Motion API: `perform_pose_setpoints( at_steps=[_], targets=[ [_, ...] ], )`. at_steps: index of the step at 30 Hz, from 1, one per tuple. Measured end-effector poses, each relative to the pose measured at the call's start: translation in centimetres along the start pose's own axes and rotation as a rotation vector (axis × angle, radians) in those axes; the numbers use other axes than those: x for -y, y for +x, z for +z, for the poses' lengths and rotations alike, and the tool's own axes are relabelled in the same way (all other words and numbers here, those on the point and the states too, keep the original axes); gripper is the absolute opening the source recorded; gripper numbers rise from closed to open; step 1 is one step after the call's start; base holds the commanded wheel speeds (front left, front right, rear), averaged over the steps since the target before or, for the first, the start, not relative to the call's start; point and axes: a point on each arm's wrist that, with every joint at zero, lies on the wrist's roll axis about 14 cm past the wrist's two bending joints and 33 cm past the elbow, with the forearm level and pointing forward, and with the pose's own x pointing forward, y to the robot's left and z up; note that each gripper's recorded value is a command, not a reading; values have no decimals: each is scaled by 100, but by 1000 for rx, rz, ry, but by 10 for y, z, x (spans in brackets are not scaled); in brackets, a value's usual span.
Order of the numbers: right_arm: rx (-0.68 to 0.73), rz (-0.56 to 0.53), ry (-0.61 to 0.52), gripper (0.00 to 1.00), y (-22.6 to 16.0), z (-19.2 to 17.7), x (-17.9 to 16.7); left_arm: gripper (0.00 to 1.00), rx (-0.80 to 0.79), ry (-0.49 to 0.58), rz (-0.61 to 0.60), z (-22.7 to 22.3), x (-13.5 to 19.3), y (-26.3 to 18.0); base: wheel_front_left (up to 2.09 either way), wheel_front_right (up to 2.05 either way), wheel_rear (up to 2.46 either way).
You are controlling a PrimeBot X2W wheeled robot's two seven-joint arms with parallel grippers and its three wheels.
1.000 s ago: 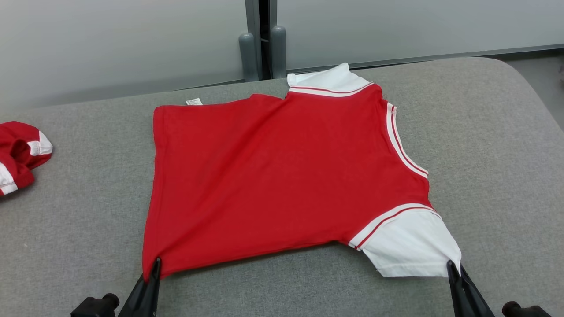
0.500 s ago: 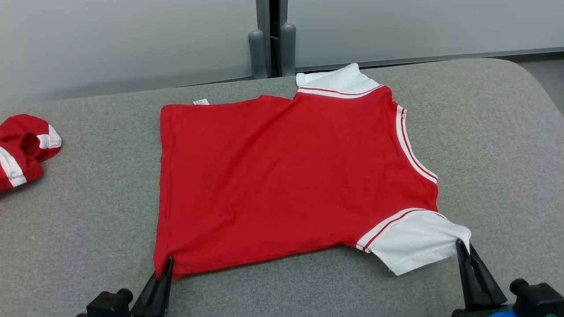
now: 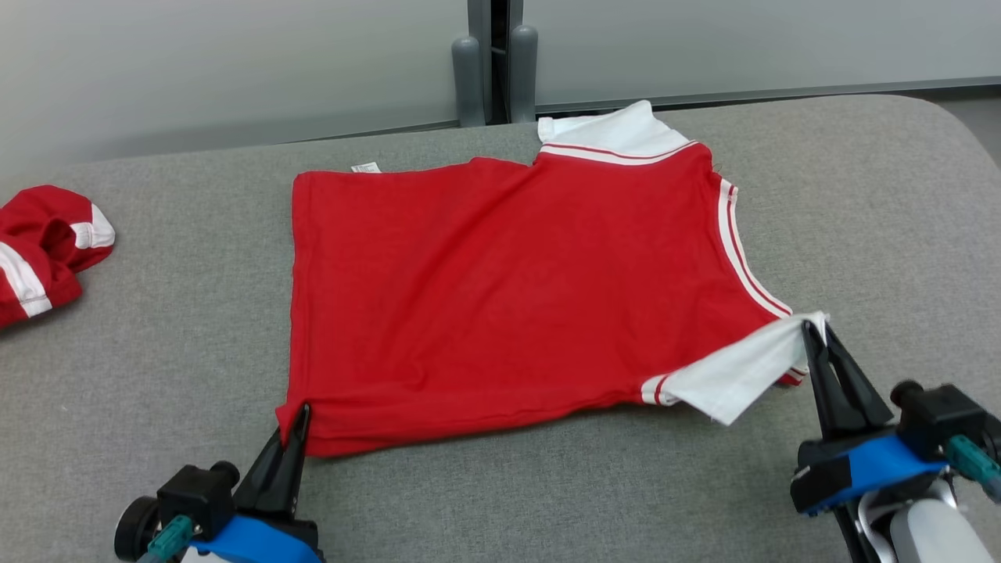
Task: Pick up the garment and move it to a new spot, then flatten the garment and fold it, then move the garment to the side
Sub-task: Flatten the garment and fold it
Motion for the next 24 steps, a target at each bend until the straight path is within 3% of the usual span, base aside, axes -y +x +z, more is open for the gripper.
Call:
perform_pose_setpoints(
  at_steps=[24],
  targets=[
    [-83, 53, -99, 0, 106, -23, 7, 0, -18, 79, -27, 4, -23, 65, 0, 0, 0]
  ],
)
